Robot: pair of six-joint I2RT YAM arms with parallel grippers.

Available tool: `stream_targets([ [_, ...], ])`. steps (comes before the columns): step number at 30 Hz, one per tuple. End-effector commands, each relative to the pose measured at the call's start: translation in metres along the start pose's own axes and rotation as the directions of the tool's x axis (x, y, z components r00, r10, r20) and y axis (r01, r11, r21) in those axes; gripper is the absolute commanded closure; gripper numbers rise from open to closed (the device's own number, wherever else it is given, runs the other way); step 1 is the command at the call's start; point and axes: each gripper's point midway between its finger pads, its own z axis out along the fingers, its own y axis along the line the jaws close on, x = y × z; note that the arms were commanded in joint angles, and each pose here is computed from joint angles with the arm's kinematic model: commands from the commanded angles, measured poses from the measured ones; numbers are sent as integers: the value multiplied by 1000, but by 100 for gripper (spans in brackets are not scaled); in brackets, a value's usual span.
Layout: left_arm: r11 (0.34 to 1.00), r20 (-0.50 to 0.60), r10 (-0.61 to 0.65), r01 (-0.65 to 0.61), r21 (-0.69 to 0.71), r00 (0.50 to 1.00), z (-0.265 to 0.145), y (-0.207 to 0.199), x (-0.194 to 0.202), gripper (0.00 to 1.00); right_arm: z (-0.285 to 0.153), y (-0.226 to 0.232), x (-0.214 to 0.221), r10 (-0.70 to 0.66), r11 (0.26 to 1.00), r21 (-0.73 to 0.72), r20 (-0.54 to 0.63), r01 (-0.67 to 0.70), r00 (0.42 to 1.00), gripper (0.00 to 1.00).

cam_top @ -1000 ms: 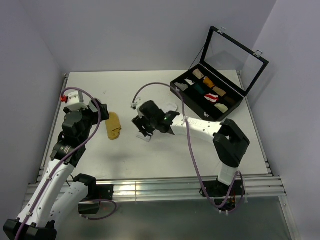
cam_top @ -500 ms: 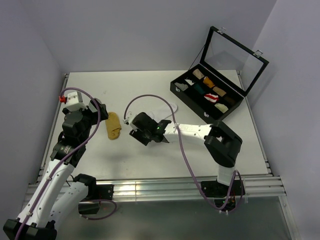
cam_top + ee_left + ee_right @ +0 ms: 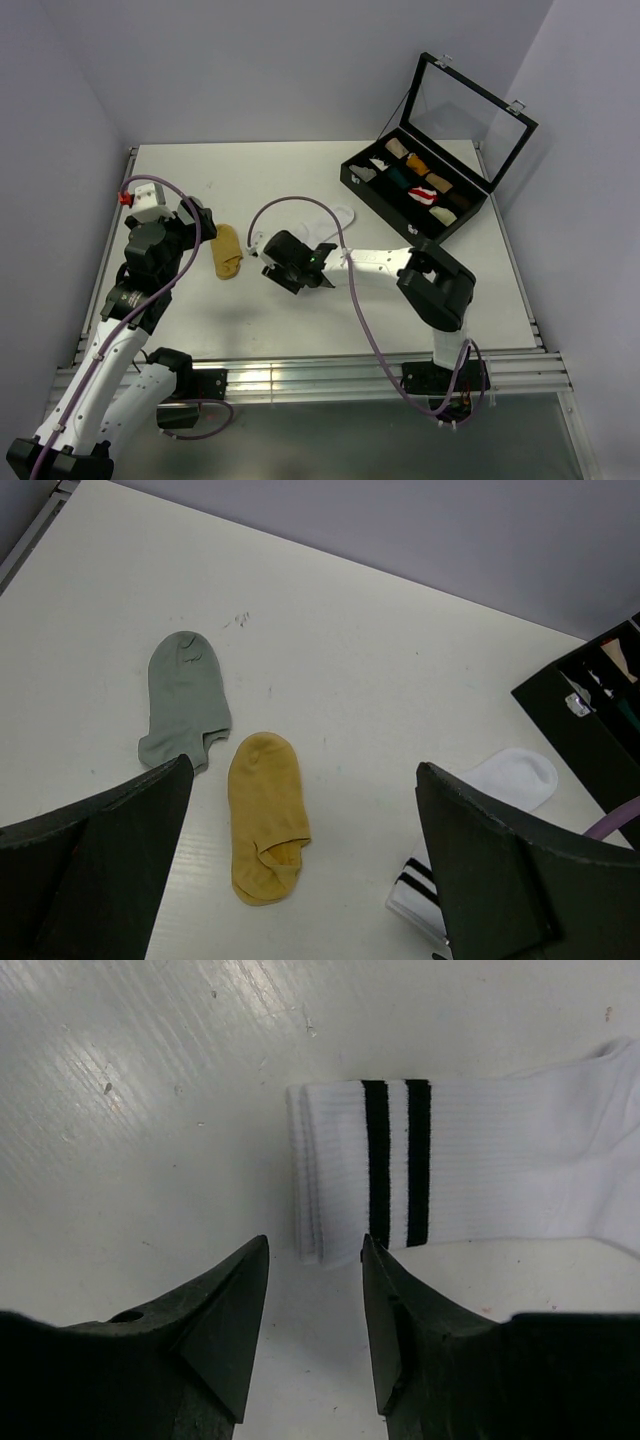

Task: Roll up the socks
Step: Adjust the sock at the center of the board, then roll the sock at the center of the board.

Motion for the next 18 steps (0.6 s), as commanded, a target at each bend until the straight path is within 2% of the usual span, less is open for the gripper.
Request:
stream_targets([
  [1, 1000, 23, -12, 11, 18, 1000, 0, -5, -7, 1, 9, 0, 0, -31, 999, 20, 3, 31, 1000, 50],
  [18, 999, 12, -8, 7, 41, 1000, 0, -9, -5, 1, 25, 4, 12, -55, 998, 9, -38, 56, 998, 49],
])
